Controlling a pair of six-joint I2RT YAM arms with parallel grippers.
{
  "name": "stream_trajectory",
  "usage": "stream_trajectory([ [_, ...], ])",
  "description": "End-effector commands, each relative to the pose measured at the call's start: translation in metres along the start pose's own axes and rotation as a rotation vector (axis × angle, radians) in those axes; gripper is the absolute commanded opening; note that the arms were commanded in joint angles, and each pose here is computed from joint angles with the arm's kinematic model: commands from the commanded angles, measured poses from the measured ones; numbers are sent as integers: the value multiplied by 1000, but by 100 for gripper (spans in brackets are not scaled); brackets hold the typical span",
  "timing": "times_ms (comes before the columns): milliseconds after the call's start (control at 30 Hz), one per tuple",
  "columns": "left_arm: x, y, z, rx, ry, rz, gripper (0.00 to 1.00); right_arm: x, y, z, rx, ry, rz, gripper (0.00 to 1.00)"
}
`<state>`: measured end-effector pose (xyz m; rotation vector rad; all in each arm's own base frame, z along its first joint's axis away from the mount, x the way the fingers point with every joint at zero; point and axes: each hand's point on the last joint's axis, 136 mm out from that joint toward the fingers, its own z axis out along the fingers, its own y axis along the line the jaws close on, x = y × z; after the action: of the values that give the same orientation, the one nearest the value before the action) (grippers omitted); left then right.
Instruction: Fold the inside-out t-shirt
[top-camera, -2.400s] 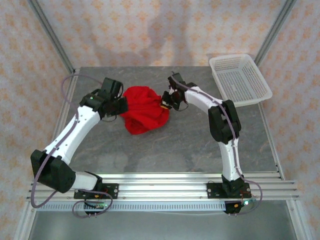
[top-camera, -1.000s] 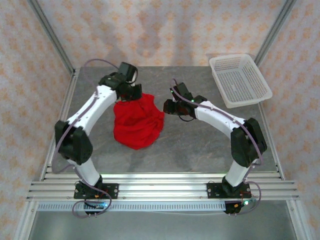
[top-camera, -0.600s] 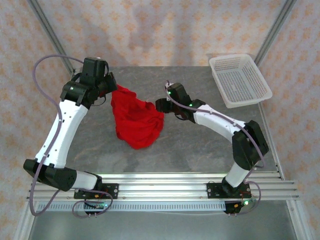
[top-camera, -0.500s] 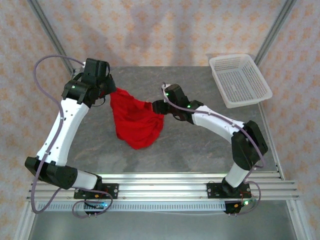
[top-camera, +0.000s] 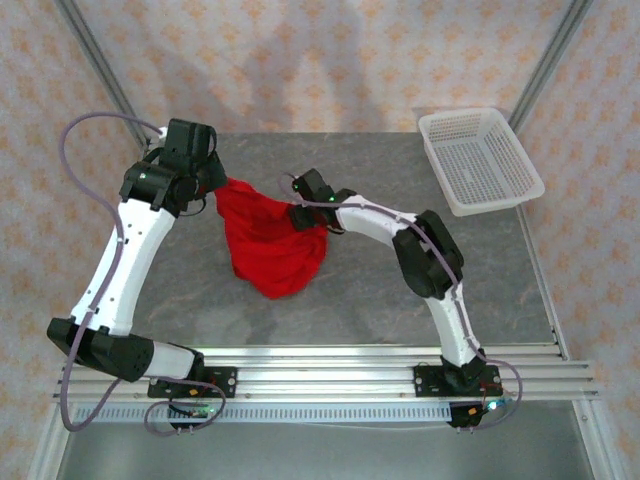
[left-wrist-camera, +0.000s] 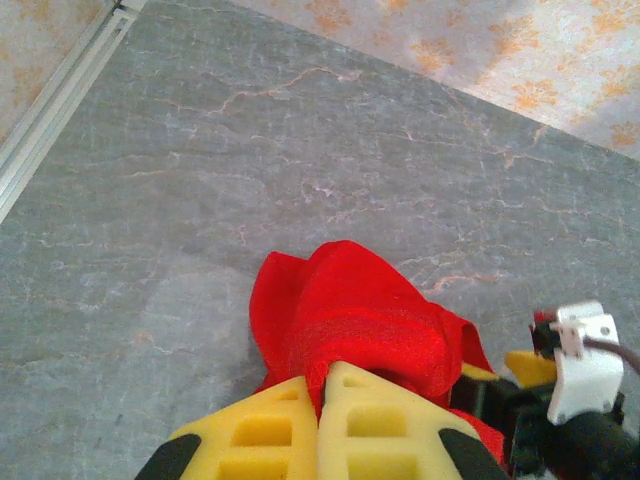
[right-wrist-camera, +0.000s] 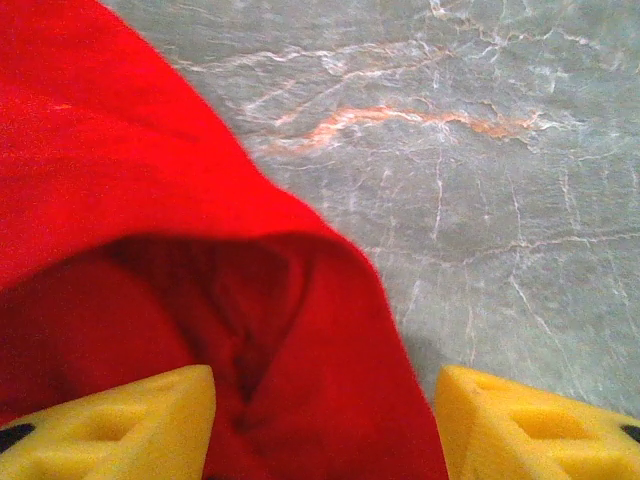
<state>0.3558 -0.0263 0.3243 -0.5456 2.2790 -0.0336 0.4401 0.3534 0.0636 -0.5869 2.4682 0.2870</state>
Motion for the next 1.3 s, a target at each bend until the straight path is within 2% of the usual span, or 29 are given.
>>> stream_trajectory([
  [0,-13,14,-22,-28,-56,-4,0,3,4,13,-93,68,73,60],
  [133,-16,12,-28,-3,-74,-1,0,-13,24,30,-186,35,117,59],
  [267,-17,5,-34,49,-70,15,0,-17,27,44,-189,48,125,56],
  [300,-18,5,-36,52,-75,14,0,-19,28,47,-193,46,123,51],
  [367,-22,8,-41,49,-95,8,0,-25,28,46,-188,35,112,32],
  [433,-29,16,-51,16,-135,-6,0,-40,19,35,-132,6,109,5],
  [467,-33,22,-57,-3,-156,-17,0,-50,14,24,-110,-20,108,0],
  [500,-40,28,-66,-22,-189,-35,0,-59,11,13,-106,-45,108,0],
  [600,-61,41,-91,-42,-286,-95,0,-98,4,-41,-129,-177,101,0],
  [733,-85,48,-121,-24,-396,-158,0,-141,-13,-134,-126,-380,94,0],
  [900,-109,44,-150,31,-494,-206,0,-168,-17,-261,-122,-574,3,0],
  [1000,-128,31,-171,126,-567,-230,0,-182,-11,-346,-137,-737,-79,0],
  [1133,-164,-7,-217,365,-698,-201,0,-193,8,-463,-223,-961,-207,0],
  [1267,-184,-8,-268,459,-820,-235,0,-194,22,-539,-275,-1075,-303,0],
])
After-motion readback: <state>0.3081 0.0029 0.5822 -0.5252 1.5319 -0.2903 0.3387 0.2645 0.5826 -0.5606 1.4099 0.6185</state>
